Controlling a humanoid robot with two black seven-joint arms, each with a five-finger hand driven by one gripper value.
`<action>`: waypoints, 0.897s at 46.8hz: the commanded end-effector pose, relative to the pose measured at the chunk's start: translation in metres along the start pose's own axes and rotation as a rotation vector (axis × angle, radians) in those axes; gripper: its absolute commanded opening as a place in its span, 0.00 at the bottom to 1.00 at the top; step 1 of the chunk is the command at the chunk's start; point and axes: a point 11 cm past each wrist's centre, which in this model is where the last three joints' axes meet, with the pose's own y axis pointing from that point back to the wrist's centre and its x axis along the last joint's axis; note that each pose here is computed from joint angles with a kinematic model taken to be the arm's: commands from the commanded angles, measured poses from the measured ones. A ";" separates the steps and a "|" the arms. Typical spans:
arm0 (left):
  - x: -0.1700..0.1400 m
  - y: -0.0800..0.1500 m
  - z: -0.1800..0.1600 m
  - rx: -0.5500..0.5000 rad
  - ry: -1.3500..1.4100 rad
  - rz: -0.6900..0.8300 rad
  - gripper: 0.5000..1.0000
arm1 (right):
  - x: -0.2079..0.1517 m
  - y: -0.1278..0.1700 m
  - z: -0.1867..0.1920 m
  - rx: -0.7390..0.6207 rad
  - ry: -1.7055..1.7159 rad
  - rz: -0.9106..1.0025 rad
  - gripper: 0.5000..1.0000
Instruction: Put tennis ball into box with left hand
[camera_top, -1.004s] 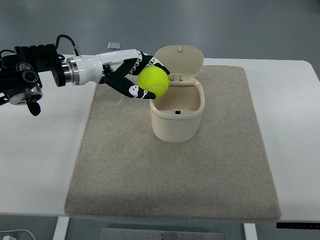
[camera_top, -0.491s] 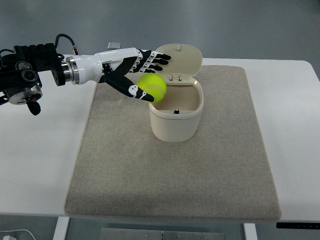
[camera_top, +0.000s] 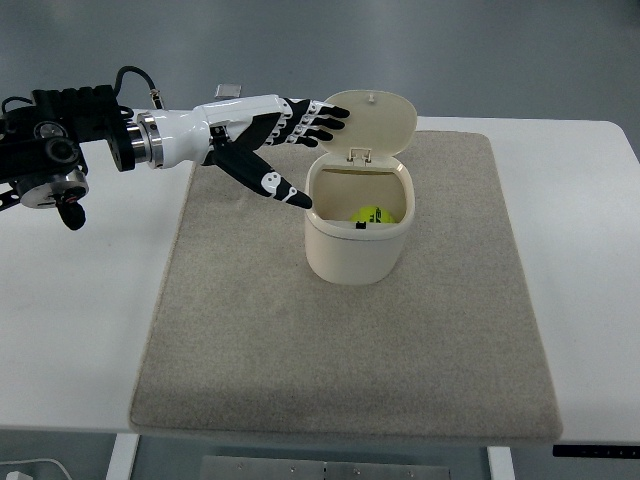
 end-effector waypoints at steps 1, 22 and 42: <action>0.000 -0.001 0.008 -0.024 0.000 -0.001 0.98 | 0.000 0.000 0.000 0.000 0.000 -0.001 0.88; 0.058 0.015 0.089 -0.336 0.155 0.284 0.97 | 0.000 0.000 0.000 0.000 0.000 -0.001 0.88; 0.133 0.039 -0.028 -0.399 0.604 0.717 0.97 | 0.000 0.000 0.000 0.000 0.000 0.001 0.88</action>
